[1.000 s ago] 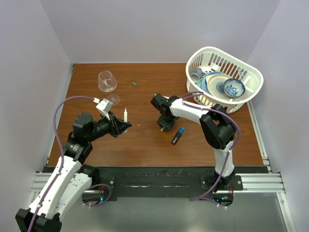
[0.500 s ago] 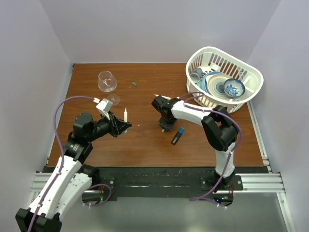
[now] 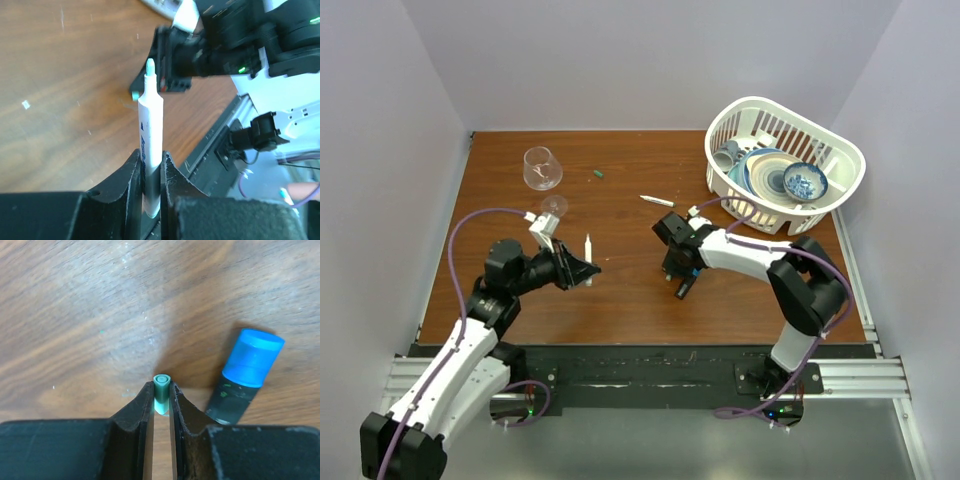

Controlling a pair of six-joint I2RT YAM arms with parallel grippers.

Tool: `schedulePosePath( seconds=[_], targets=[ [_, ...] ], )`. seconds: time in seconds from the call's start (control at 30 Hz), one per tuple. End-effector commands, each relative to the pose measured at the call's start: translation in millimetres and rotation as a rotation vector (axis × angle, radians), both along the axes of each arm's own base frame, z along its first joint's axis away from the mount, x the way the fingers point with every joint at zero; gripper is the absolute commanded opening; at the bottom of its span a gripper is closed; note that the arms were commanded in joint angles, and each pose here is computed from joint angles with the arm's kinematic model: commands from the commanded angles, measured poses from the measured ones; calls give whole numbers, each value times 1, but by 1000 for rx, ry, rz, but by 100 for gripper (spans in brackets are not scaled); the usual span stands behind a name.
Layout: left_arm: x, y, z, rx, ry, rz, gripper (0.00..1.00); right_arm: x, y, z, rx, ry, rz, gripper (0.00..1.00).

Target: Insert the pens into the pen caps

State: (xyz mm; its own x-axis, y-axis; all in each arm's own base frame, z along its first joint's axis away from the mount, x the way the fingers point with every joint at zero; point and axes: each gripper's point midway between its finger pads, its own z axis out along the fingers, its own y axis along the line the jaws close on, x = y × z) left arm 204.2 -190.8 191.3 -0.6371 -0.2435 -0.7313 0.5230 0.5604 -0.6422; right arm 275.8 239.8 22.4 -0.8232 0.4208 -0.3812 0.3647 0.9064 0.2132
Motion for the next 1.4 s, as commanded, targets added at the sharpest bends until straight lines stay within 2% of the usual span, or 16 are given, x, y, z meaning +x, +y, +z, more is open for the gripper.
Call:
schedulePosePath(
  seconds=[0.0, 0.37, 0.67, 0.93, 1.37],
  targets=[
    [-6, -14, -2, -116, 26, -50, 0, 10, 6, 33, 33, -115, 87, 0],
    [-24, -30, -34, -214, 141, -118, 0, 12, 51, 121, 284, -303, 177, 0],
    [-36, -43, -31, -289, 156, -199, 0, 3, 95, 196, 480, -453, 269, 0],
    [-39, -46, -27, -306, 145, -234, 0, -5, 112, 221, 574, -504, 317, 0],
    [-44, -48, -25, -311, 140, -267, 0, -20, 134, 228, 658, -511, 403, 0]
  ],
)
